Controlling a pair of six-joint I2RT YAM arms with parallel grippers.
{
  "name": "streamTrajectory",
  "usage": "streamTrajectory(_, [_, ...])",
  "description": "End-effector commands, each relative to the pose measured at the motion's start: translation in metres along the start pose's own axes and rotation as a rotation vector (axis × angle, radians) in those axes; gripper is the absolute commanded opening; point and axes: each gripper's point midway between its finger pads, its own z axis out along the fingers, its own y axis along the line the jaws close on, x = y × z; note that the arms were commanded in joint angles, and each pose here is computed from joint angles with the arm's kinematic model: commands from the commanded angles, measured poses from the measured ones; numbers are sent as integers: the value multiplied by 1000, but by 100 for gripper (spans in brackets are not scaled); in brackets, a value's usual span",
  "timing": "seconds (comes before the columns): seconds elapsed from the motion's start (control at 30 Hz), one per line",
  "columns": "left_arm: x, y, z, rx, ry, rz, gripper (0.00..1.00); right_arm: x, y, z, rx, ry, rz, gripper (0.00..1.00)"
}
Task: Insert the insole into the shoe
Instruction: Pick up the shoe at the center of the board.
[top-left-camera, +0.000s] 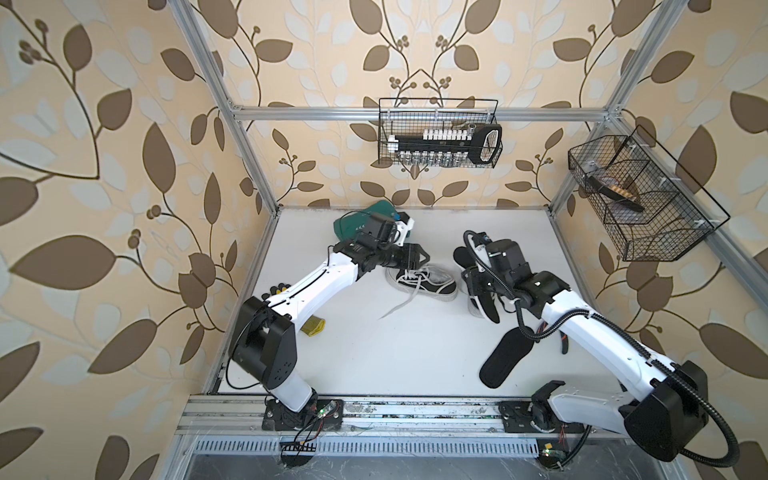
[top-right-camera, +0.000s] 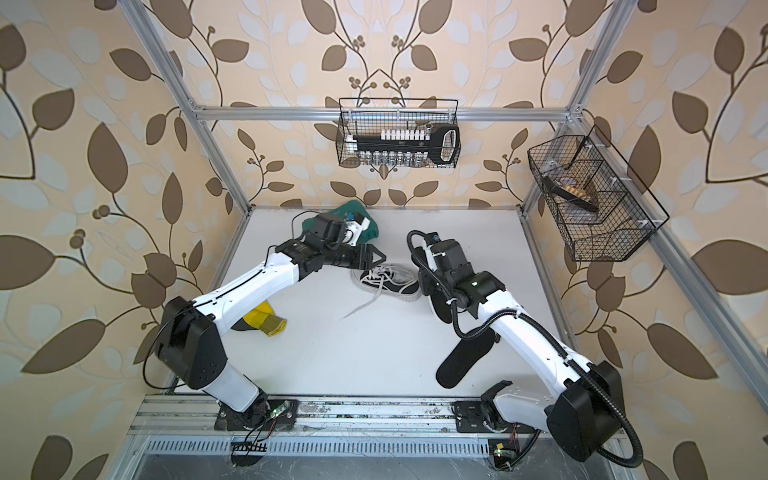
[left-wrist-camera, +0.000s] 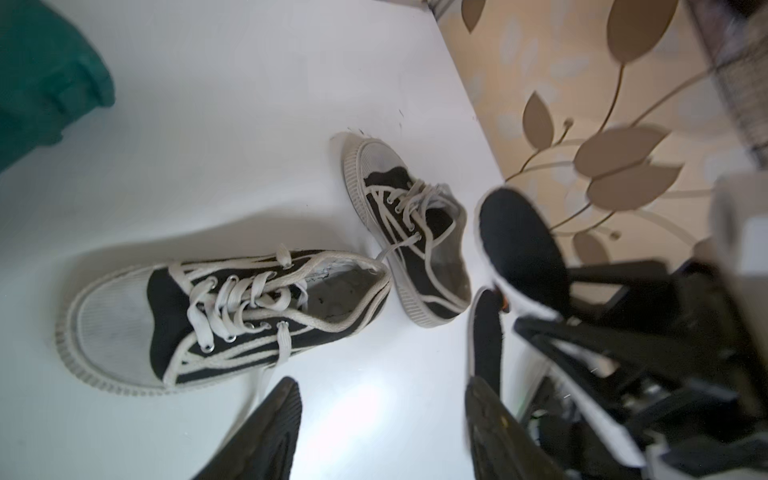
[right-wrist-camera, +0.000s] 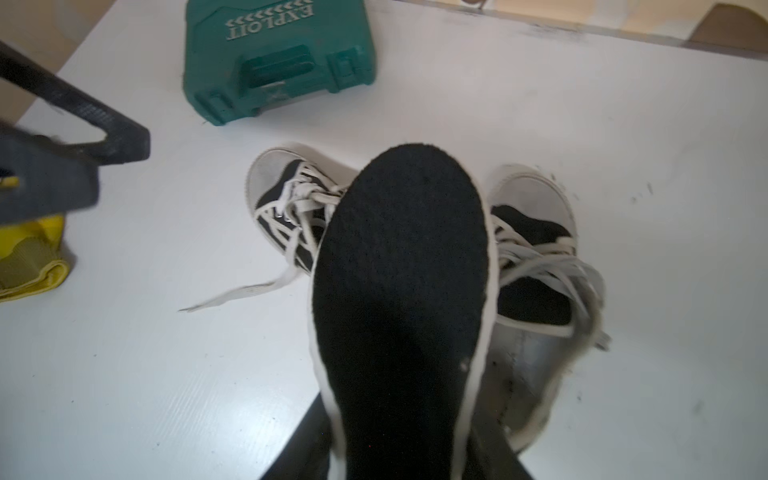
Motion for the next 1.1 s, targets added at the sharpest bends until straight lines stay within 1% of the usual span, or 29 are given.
streamTrajectory(0.0, [36, -3, 24, -88, 216, 369, 64, 14, -30, -22, 77, 91, 81, 39])
streamTrajectory(0.1, [38, -18, 50, -73, 286, 505, 64, 13, -49, -35, 117, 104, 120, 39])
streamTrajectory(0.17, [36, -29, 64, -52, 304, 573, 63, 10, -57, -43, 136, 108, 133, 39])
streamTrajectory(0.3, [36, -44, 94, -49, 321, 721, 60, 7, -67, -57, 151, 120, 158, 39])
streamTrajectory(0.4, [32, -53, 111, -45, 312, 780, 56, 6, -76, -66, 165, 114, 183, 39])
streamTrajectory(0.47, [28, -60, 119, -24, 290, 794, 54, 5, -83, -74, 174, 101, 202, 38])
streamTrajectory(0.53, [26, -69, 124, 26, 269, 799, 54, 3, -88, -80, 163, 88, 228, 39])
streamTrajectory(0.67, [19, -81, 137, 88, 235, 802, 54, 4, -97, -88, 152, 99, 257, 38])
streamTrajectory(0.7, [14, -83, 140, 90, 225, 803, 54, 4, -98, -90, 154, 102, 259, 38])
streamTrajectory(0.83, [13, -78, 157, 83, 236, 800, 54, 2, -100, -95, 148, 95, 258, 38])
streamTrajectory(1.07, [0, -77, 176, 58, 174, 807, 51, 5, -101, -97, 133, 104, 266, 38])
